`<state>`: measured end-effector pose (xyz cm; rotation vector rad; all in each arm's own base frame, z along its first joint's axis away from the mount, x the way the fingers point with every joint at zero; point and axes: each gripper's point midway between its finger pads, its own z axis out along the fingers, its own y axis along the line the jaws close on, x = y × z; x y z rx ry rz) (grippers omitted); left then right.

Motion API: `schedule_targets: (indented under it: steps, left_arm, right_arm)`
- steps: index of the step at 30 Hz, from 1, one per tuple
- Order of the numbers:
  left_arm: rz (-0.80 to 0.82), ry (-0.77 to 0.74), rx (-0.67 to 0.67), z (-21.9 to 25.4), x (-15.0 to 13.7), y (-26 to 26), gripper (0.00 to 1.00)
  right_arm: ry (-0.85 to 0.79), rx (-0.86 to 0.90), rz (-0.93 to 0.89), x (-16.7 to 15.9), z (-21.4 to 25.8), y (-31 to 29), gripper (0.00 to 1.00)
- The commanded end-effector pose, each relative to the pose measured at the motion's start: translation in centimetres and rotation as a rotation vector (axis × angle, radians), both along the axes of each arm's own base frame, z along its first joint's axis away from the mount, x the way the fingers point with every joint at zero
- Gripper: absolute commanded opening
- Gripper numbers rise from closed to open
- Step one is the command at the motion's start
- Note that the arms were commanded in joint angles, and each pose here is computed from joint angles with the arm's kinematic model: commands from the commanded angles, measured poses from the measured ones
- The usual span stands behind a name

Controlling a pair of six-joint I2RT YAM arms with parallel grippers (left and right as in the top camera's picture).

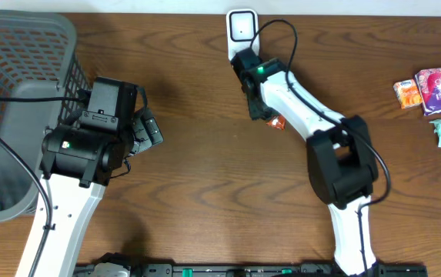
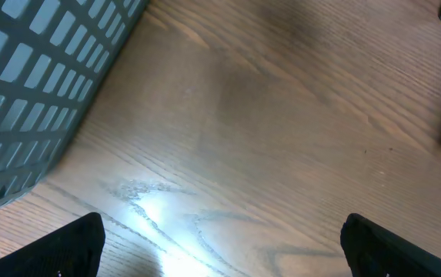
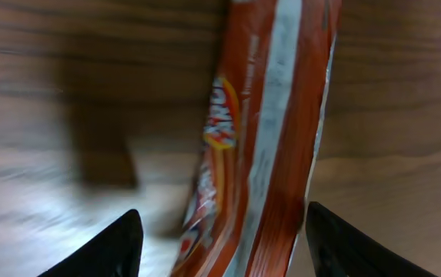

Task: Scan the item barcode

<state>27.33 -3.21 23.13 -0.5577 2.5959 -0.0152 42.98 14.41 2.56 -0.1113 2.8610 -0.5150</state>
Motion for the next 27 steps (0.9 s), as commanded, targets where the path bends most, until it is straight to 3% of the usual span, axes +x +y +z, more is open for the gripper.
schedule_targets:
  steps: [1,5,9,13,14,19,24,27]
  left_arm:
    - [0.007,-0.008,0.003,0.3,0.1,0.2,0.98]
    - [0.007,-0.008,0.003,0.3,0.1,0.2,0.98]
    - [0.007,-0.008,0.003,0.3,0.1,0.2,0.98]
    - [0.007,-0.008,0.003,0.3,0.1,0.2,0.98]
    - [0.007,-0.008,0.003,0.3,0.1,0.2,0.98]
    - [0.007,-0.008,0.003,0.3,0.1,0.2,0.98]
    - [0.007,-0.008,0.003,0.3,0.1,0.2,0.98]
    - [0.007,-0.008,0.003,0.3,0.1,0.2,0.98]
  right_arm:
    - [-0.032,-0.113,-0.042,0.5,-0.5,-2.2,0.62]
    - [-0.006,-0.096,-0.058,0.3,-1.1,-2.7,0.48]
    - [0.017,-0.072,-0.076,0.3,-1.5,-3.3,0.41]
    - [0.059,-0.007,-0.076,0.1,-2.1,-3.3,0.03]
    - [0.073,0.021,-0.069,0.0,-2.2,-3.0,0.01]
    - [0.195,0.389,0.032,-0.4,-1.1,2.2,0.01]
    - [0.264,0.917,0.129,-0.7,4.9,7.4,0.01]
    - [0.292,1.118,0.142,-0.9,7.5,7.7,0.01]
